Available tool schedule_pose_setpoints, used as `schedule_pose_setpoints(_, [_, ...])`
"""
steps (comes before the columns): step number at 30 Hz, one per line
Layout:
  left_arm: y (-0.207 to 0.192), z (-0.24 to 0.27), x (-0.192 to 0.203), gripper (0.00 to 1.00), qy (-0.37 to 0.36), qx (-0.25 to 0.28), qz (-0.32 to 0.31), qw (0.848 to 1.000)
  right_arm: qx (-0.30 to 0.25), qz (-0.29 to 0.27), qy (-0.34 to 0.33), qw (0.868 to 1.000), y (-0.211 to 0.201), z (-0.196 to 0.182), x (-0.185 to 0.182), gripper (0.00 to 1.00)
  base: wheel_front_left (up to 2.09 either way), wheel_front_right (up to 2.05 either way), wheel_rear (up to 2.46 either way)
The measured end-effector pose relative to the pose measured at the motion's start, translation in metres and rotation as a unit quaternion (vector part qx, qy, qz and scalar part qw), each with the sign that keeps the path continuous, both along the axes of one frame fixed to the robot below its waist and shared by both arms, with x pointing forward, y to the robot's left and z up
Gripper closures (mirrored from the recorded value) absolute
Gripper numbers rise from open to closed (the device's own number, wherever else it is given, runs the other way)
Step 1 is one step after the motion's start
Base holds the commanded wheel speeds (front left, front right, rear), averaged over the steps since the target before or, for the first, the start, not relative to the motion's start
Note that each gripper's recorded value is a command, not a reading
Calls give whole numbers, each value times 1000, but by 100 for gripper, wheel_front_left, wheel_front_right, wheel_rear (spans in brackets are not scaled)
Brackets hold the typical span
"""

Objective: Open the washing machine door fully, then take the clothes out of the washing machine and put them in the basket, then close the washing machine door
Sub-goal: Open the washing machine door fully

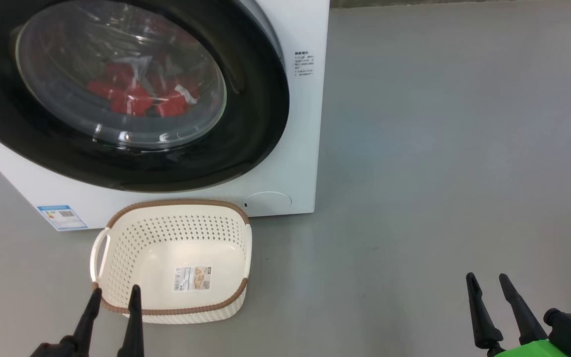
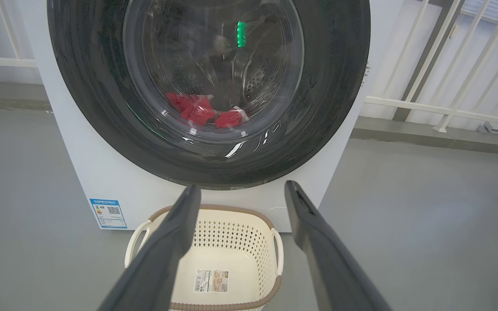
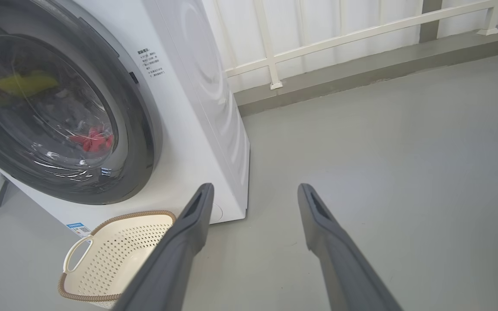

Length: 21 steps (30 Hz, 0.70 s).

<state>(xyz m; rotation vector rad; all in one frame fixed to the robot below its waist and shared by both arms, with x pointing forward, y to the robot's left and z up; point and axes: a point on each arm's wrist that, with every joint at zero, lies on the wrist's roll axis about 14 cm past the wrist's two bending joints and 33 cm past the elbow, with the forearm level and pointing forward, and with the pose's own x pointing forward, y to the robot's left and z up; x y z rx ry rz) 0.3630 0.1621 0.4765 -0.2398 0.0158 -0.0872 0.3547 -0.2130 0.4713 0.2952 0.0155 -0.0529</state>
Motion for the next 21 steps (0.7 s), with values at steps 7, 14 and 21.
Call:
schedule_pose_setpoints(7, [0,-1,1,0,2,0,1,1000,13,8,-7,1000,7,4,4,92,0,0,0])
schedule_pose_setpoints(14, [-4,-2,7,0,2,-1,-6,1000,58,25,-79,995,20,49,41,100,0,0,0])
schedule_pose_setpoints(21, [-11,3,21,0,-8,0,-18,1000,91,53,-158,982,32,106,84,100,0,0,0])
